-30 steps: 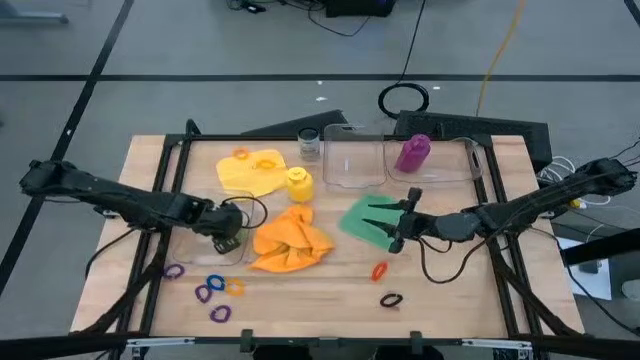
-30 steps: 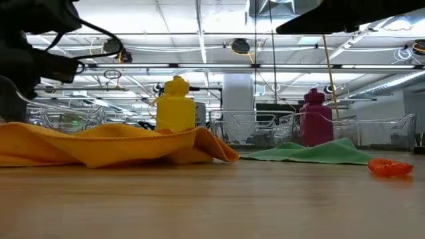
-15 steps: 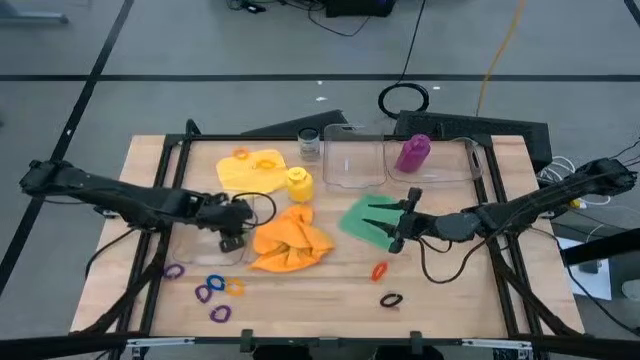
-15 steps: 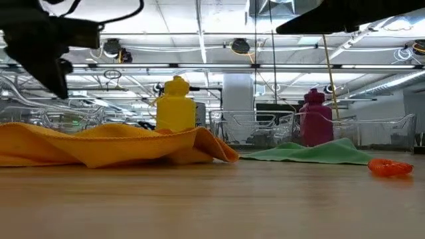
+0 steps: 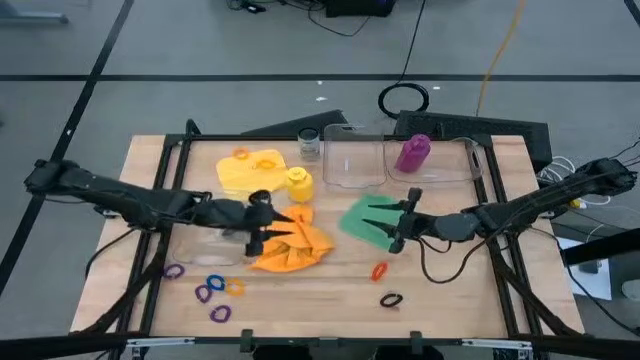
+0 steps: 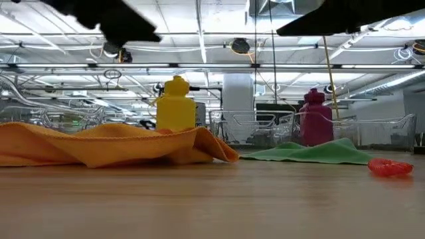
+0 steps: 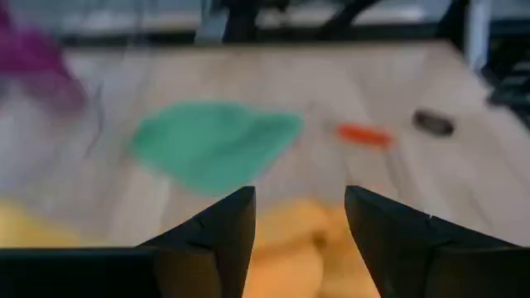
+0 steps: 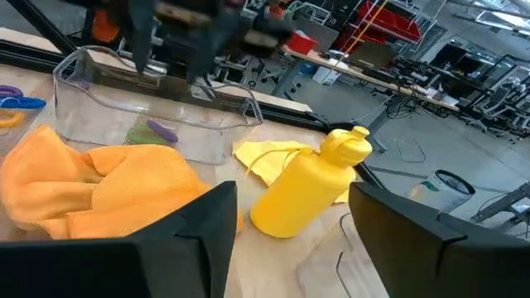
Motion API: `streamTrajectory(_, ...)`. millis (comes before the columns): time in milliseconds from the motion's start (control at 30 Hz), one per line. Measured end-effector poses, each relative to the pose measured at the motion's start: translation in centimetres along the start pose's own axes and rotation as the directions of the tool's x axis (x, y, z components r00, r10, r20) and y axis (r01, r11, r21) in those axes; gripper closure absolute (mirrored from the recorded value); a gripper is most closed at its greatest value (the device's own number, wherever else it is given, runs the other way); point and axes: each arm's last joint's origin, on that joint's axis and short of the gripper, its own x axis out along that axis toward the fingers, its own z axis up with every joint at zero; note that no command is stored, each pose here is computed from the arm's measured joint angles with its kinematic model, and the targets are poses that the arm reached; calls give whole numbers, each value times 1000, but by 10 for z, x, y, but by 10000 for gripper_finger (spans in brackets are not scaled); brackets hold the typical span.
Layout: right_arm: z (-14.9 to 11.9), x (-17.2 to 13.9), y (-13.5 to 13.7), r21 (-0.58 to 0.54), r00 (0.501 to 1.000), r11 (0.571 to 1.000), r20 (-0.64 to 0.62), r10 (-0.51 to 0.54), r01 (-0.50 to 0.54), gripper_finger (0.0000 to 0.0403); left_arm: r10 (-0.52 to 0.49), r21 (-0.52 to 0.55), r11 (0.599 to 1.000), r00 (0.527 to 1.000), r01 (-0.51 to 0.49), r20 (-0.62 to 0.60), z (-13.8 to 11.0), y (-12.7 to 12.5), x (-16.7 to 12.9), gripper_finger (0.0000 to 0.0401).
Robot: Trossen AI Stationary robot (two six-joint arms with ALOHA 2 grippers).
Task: Pick & Place Sports Items
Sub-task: Put the orange spring keychain into the bottom transparent bin
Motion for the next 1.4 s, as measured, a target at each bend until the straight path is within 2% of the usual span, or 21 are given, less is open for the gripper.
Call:
streamTrajectory(100,-3,0,2,-22,999,999,-22,46,-47,236,-25,39,999,994,21,104,7,-7,12,240)
streamTrajectory(200,-7,-1,7,-18,980,981,-34,194,-194,236,-50,52,998,990,44,135,5,-12,33,240)
streamTrajectory(333,-12,-1,12,48,908,909,-49,416,-414,236,-56,41,998,986,50,160,-4,-15,61,240)
streamTrajectory(467,-19,-1,13,139,836,839,-96,541,-527,236,-43,22,999,987,40,157,-13,-13,81,240)
streamTrajectory(533,-23,0,15,173,818,824,-125,562,-540,236,-35,16,999,987,33,159,-15,-11,85,240)
streamTrajectory(733,-44,11,30,228,779,818,-256,573,-527,236,-28,6,1000,985,27,171,-15,-5,89,240)
streamTrajectory(900,-68,23,50,258,698,781,-352,624,-569,236,-26,3,1000,982,26,185,-13,-4,88,240)
streamTrajectory(1167,-93,33,68,346,605,746,-438,665,-569,236,-26,4,1000,982,26,185,-13,-4,88,240)
streamTrajectory(1400,-101,32,79,345,582,736,-456,674,-582,236,-26,5,1000,983,26,184,-13,-4,88,240)
